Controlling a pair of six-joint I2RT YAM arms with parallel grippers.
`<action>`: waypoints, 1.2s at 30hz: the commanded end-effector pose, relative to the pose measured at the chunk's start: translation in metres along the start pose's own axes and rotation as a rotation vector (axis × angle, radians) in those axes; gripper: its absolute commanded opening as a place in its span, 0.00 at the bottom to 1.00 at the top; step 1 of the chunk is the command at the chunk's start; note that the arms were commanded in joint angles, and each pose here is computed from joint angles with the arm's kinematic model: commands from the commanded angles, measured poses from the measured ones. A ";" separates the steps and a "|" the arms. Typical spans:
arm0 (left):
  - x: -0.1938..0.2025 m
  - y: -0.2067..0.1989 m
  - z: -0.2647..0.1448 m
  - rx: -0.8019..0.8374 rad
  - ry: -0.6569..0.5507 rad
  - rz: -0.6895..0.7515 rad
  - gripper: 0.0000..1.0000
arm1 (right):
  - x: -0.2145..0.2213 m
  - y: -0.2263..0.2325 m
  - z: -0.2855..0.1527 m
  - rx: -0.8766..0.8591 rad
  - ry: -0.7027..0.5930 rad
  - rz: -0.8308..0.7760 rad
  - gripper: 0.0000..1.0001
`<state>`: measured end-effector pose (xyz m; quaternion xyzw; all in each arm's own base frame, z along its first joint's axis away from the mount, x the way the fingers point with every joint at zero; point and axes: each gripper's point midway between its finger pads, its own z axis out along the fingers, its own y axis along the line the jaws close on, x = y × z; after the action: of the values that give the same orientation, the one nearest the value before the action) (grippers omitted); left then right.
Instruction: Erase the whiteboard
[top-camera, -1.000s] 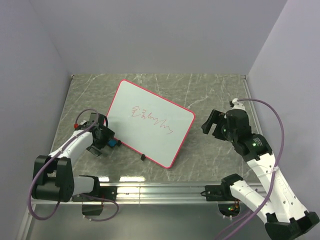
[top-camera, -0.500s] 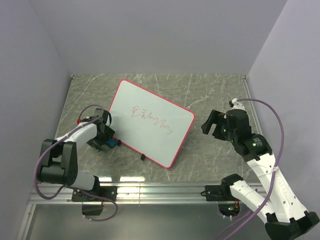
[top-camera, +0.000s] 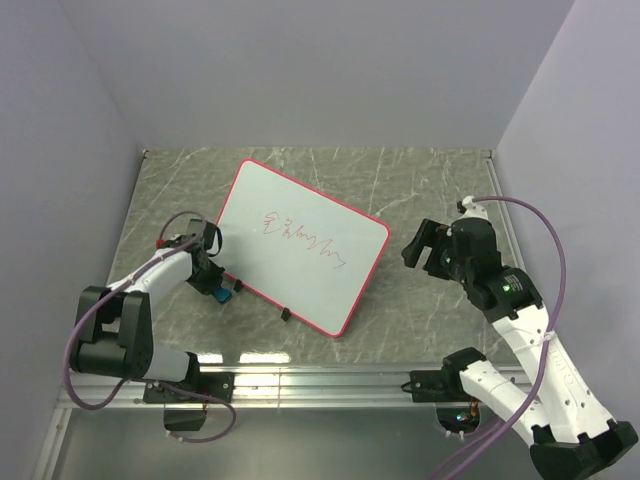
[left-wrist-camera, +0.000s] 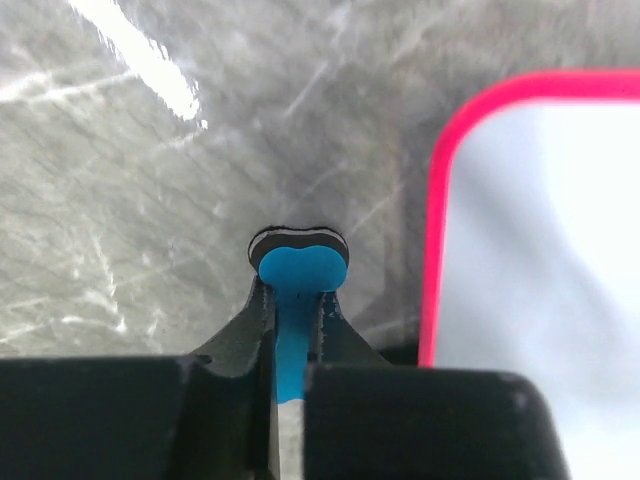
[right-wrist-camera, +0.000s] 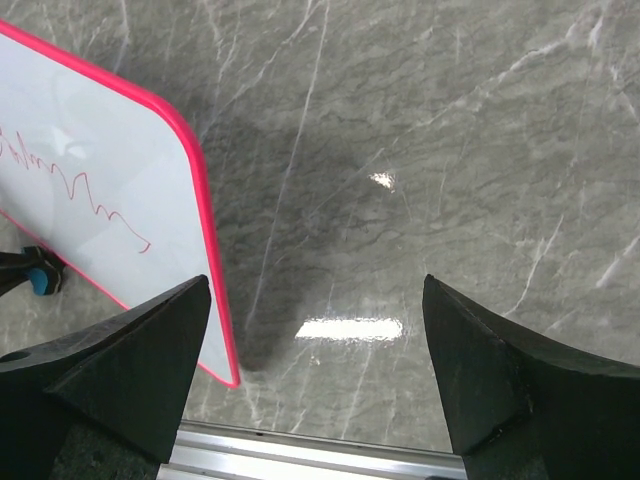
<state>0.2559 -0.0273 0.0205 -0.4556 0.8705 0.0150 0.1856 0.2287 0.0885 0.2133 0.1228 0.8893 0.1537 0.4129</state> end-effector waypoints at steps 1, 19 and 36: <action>0.006 -0.001 -0.017 0.034 0.038 0.030 0.00 | -0.008 0.008 0.002 -0.041 -0.030 -0.018 0.93; -0.001 -0.190 -0.197 0.669 -0.180 0.439 0.00 | -0.064 0.105 0.036 -0.372 -0.015 -0.113 0.88; 0.177 -0.277 -0.269 0.953 -0.025 0.873 0.00 | -0.023 0.114 0.100 -0.401 0.189 -0.190 0.63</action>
<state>0.3051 -0.3605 0.2289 0.0391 0.9013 -0.2730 0.3341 0.3341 0.1922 0.1963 -0.0273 0.8999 0.2744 0.3377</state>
